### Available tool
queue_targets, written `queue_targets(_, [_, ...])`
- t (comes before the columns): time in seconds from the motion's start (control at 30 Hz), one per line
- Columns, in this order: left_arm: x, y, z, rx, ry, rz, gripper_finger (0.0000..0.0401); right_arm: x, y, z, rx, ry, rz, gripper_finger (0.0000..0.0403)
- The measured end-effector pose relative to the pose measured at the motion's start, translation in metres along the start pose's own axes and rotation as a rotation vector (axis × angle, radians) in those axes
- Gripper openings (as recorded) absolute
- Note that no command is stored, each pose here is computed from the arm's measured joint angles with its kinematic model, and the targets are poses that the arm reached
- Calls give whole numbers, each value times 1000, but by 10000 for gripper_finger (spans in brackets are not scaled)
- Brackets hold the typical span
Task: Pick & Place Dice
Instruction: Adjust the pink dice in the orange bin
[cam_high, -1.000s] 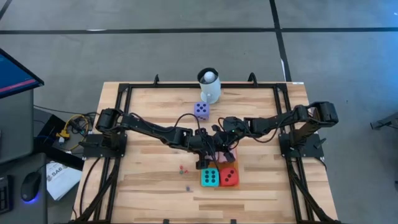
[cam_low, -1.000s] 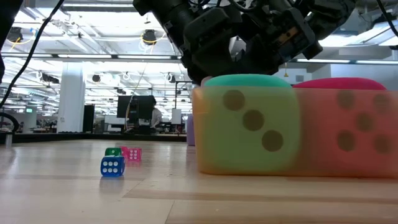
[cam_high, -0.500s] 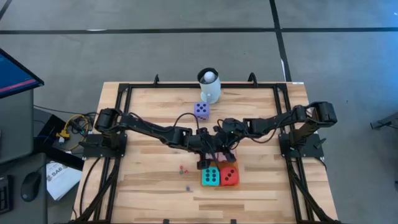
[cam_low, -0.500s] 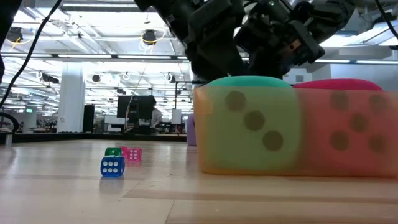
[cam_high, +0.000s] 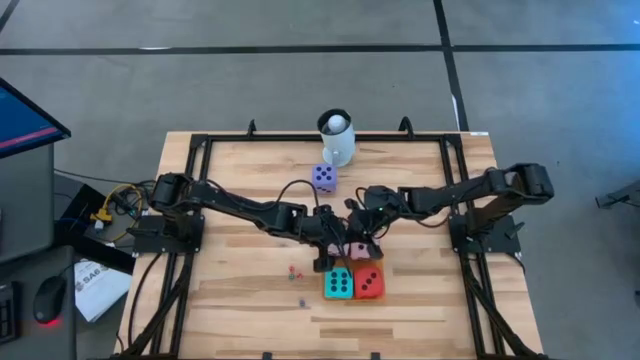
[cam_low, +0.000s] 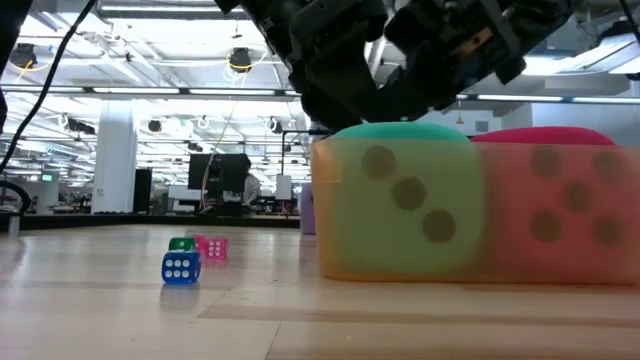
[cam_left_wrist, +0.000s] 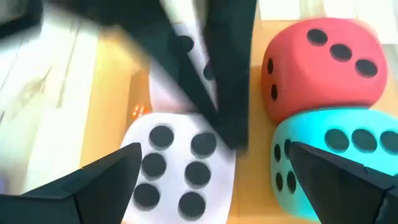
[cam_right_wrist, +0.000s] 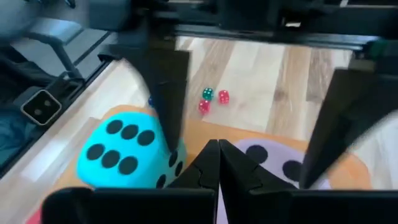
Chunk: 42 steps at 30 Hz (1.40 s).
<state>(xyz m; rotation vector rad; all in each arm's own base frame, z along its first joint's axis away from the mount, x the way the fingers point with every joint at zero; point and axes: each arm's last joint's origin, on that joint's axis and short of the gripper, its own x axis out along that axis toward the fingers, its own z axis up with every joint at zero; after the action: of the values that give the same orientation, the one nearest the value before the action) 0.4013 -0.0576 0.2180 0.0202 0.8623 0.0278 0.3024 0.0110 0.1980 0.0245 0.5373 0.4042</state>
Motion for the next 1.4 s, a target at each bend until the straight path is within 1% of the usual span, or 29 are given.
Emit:
queue_targets(0.1, [-2,2,-2,2,27,6,398,-12,4,5,-14,3,-33,0])
queue_targets(0.23, [-6,7,-3,-4,42,17,395,-22,9,5,-12,55,-135,0])
queue_targets(0.33, [-6,11,-4,-9,54,25,389,-26,12,6,-17,75,-183,0])
queue_targets(0.5, [-7,19,-3,46,63,39,372,-28,14,0,-6,135,-196,0])
queue_targets(0.6, [-11,25,-2,41,59,49,358,-27,14,-1,-3,141,-196,0])
queue_targets(0.77, [-19,37,-3,41,91,66,331,-28,14,-1,-2,145,-195,0])
queue_targets(0.9, [-36,49,2,74,61,80,309,-30,17,0,-5,142,-191,0])
queue_targets(1.13, [-70,75,13,22,-39,124,275,-32,14,3,-6,114,-203,0])
queue_targets(1.3, [-74,81,16,0,-76,140,247,-34,8,5,-1,98,-246,0])
queue_targets(1.4, [-59,81,7,-4,-132,142,227,-36,3,5,6,98,-288,0])
